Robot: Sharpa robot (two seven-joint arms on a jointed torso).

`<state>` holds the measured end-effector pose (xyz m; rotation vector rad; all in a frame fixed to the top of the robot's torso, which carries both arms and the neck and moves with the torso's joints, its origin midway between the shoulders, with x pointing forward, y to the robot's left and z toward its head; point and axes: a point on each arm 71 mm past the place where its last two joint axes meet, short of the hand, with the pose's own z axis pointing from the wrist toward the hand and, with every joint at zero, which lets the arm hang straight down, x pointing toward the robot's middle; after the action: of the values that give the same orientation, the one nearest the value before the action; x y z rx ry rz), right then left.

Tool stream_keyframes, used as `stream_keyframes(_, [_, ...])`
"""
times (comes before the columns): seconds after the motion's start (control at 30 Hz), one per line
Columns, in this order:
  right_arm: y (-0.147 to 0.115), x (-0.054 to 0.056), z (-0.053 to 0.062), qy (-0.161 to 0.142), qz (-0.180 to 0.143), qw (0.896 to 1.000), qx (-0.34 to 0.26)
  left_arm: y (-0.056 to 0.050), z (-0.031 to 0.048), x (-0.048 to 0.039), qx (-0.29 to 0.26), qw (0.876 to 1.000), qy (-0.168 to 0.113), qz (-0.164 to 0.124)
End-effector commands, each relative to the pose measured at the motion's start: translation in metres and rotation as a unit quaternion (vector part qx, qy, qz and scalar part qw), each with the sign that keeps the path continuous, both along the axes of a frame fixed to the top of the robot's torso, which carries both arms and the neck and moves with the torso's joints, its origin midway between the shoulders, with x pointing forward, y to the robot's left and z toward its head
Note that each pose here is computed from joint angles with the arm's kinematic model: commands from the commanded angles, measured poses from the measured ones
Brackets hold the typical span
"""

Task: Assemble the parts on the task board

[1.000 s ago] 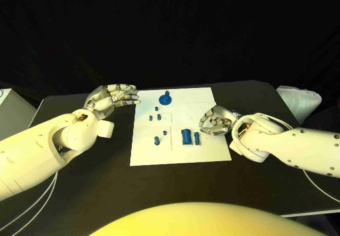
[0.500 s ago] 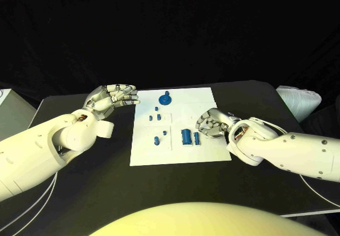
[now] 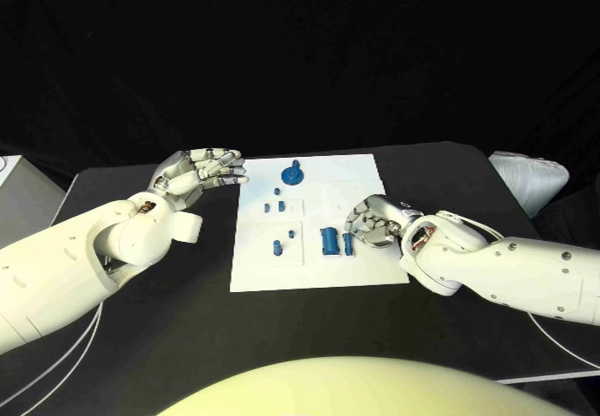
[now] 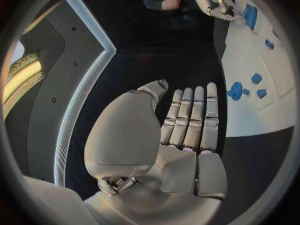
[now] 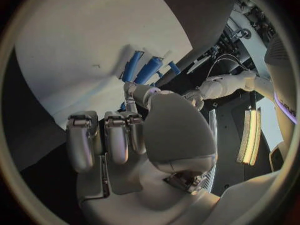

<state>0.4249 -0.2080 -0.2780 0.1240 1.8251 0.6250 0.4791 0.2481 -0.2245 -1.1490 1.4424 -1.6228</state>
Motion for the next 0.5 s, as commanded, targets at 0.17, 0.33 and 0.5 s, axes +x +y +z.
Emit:
stream_keyframes(0.17, [0.0014,-0.0013,-0.0035,0.012,0.006,1.000,-0.018,-0.0023,0.0005,-0.0008,-0.005,1.000,-0.003,-0.008])
stream_keyframes(0.33, [0.0013,-0.0013,-0.0056,0.015,0.003,1.000,-0.023,-0.0022,0.0006,-0.0008,-0.005,1.000,-0.003,-0.009])
stream_keyframes(0.5, [0.0045,-0.0020,-0.0084,0.018,0.003,1.000,-0.024,-0.0021,0.0005,-0.0007,-0.005,1.000,-0.003,-0.008])
